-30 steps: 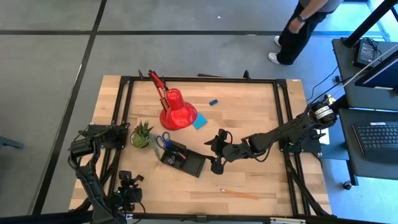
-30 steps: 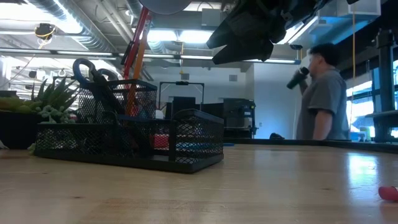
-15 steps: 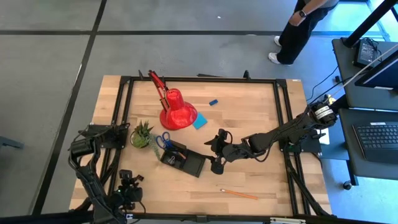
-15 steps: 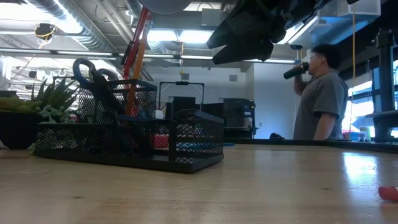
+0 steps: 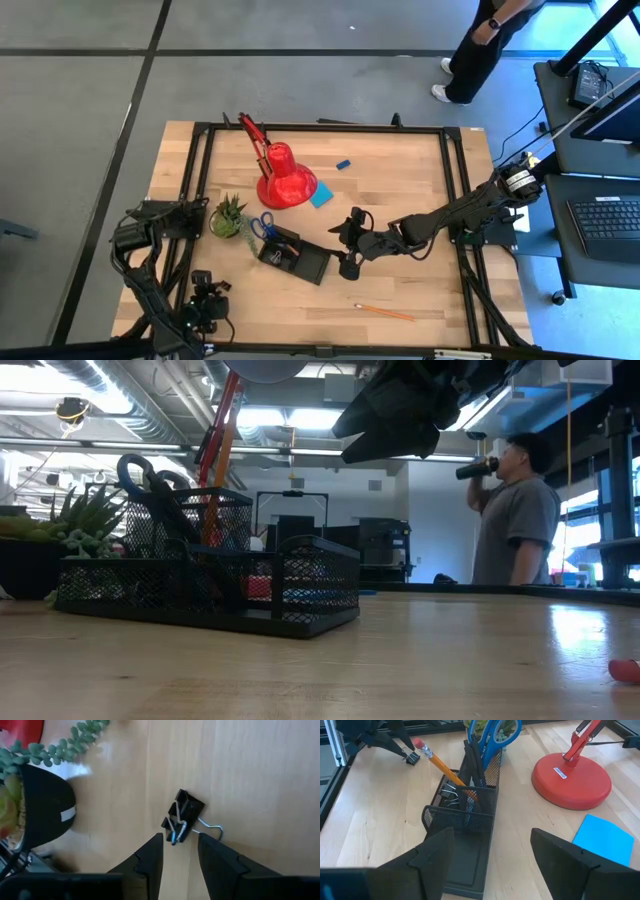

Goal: Pick and place office supplies into organizer
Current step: Put the black binder clip into the desk organizer

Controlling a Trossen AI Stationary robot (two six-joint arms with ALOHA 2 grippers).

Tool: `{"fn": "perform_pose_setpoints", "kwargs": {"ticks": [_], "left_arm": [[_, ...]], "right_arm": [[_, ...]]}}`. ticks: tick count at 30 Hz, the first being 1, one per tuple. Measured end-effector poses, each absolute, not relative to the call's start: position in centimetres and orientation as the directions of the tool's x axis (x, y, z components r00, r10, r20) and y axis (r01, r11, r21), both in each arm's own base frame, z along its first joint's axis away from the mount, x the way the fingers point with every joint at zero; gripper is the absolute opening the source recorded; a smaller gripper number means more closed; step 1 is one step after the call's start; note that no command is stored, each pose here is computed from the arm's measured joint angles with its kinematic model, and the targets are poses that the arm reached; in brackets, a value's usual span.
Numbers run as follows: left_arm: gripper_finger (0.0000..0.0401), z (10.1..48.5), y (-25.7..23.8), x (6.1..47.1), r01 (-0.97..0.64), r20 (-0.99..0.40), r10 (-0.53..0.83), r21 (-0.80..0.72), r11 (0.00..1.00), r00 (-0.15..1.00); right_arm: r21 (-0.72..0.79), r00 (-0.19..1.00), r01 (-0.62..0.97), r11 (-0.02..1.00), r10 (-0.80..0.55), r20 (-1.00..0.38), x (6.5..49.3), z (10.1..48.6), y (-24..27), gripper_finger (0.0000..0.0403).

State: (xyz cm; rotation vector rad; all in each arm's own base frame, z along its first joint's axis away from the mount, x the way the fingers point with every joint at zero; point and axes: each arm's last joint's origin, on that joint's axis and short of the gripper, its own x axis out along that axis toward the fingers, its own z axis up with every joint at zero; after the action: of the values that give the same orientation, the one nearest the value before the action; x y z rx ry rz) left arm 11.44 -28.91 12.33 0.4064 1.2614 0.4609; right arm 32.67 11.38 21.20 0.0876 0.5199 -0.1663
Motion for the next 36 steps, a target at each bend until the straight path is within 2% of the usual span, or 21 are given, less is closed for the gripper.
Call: {"fn": "perform_pose_setpoints", "kwargs": {"ticks": [19,24,36], "left_arm": [[0.0102,12.35,-28.94,11.59,-0.086,-0.79,0.542,0.542,0.836,0.286],[0.0091,12.28,-28.95,11.44,-0.074,-0.813,0.535,0.534,0.842,0.23],[0.0057,12.33,-28.92,11.59,-0.076,-0.797,0.541,0.542,0.837,0.27]], "right_arm": [[0.041,0.855,0.181,0.983,-0.136,-0.501,32.68,21.2,11.37,0.0267],[0.041,0.855,0.181,0.983,-0.136,-0.501,32.68,21.2,11.37,0.0267],[0.041,0.855,0.18,0.983,-0.136,-0.501,32.68,21.2,11.37,0.0267]]}}
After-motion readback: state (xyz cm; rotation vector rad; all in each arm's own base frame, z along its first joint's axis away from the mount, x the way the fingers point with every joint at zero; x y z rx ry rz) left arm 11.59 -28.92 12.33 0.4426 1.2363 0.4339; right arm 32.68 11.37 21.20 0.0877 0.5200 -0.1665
